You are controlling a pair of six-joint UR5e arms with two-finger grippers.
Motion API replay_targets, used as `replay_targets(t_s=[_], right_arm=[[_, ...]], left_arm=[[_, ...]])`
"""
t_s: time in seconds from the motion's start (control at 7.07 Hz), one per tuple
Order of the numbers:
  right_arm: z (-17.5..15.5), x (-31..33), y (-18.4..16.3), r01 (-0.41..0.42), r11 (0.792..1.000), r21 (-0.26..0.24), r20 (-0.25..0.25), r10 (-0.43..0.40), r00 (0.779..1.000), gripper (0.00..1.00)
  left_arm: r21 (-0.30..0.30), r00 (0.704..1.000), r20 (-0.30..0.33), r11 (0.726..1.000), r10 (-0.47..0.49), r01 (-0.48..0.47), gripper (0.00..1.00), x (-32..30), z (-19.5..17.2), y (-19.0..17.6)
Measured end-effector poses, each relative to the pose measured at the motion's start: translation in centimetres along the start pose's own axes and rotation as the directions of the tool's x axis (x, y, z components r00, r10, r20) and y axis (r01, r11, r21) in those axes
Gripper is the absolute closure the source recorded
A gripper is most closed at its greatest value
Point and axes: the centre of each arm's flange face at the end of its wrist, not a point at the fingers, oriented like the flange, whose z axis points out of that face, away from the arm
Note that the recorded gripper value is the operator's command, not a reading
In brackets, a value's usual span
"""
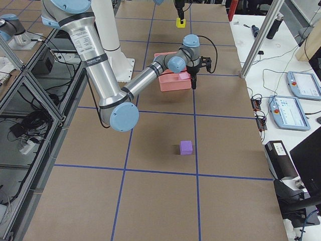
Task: Place blocks into pink bin with both arms
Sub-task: 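Lift yellow cube toward bin with left gripper while right reaches purple cube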
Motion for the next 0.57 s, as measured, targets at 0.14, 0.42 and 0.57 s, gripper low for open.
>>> replay_targets(t_s=[0.14, 0.42, 0.57], right_arm=[[-0.1, 5.0, -0.8, 0.037, 0.999, -0.023, -0.022, -0.038, 0.999, 0.01], [-0.3, 14.7, -2.5, 0.085, 0.994, -0.075, -0.039, -0.088, 0.995, 0.01], [0.0, 19.6, -3.3, 0.124, 0.987, -0.101, -0.048, -0.129, 0.990, 0.01]], left_arm=[[-0.003, 0.999, -0.036, 0.999, -0.033, 0.033, 1.00, 2.2, -1.0, -0.5], [-0.029, 0.989, -0.093, 0.993, -0.117, 0.115, 1.00, 9.8, -2.7, -0.9], [-0.052, 0.982, -0.112, 0.988, -0.152, 0.147, 1.00, 13.7, -2.6, 0.0]])
